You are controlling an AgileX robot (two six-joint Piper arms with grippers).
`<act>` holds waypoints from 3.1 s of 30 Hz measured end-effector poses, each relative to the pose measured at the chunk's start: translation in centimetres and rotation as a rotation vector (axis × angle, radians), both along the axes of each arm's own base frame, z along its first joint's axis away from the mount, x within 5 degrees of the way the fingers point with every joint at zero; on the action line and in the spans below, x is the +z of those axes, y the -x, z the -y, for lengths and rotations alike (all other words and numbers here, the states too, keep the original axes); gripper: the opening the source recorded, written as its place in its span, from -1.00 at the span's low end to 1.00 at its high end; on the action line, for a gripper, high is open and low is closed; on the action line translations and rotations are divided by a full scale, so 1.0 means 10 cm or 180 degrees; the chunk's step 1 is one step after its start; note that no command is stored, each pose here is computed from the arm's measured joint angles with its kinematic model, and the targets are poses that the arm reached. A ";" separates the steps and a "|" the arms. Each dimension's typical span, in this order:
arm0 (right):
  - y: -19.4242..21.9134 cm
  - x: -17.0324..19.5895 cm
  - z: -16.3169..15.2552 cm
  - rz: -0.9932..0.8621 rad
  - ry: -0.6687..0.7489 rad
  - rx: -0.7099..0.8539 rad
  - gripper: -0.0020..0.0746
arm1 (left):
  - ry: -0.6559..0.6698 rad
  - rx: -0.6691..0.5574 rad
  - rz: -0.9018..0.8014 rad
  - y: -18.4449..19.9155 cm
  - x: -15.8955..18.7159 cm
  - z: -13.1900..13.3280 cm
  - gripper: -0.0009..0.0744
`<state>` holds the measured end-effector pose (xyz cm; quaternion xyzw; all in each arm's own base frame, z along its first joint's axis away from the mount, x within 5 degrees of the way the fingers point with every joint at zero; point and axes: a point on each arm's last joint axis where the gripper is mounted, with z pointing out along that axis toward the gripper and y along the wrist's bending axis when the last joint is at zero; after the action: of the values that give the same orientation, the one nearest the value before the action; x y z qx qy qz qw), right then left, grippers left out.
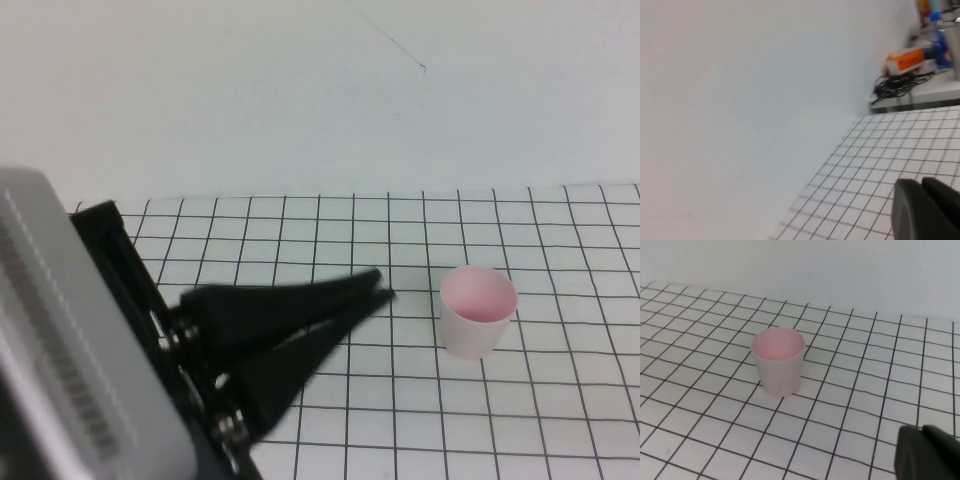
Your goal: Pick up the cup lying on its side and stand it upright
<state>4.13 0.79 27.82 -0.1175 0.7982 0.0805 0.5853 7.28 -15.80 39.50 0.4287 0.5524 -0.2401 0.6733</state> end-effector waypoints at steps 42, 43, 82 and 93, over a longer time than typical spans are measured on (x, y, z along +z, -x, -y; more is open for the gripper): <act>0.00 0.00 0.00 -0.0006 0.0002 -0.0005 -0.95 | 0.2320 0.1929 -0.0104 0.45 -1.00 -1.47 -0.97; 0.00 0.00 0.00 -0.0006 0.0002 -0.0005 -0.95 | 0.2312 0.2030 -0.0105 0.43 -1.03 -1.49 -0.97; 0.00 0.00 0.00 -0.0019 -0.0041 -0.0019 -0.95 | 0.0934 0.2726 -0.1570 0.20 -2.21 -1.47 -0.97; 0.00 0.00 0.00 -0.0019 -0.0041 -0.0019 -0.95 | 0.0892 0.2725 -0.1549 0.20 -2.21 -1.47 -0.97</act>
<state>4.13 0.78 27.80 -0.1110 0.7998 0.0842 0.5839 5.28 -1.06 17.40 0.0013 0.7818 -0.1074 0.6142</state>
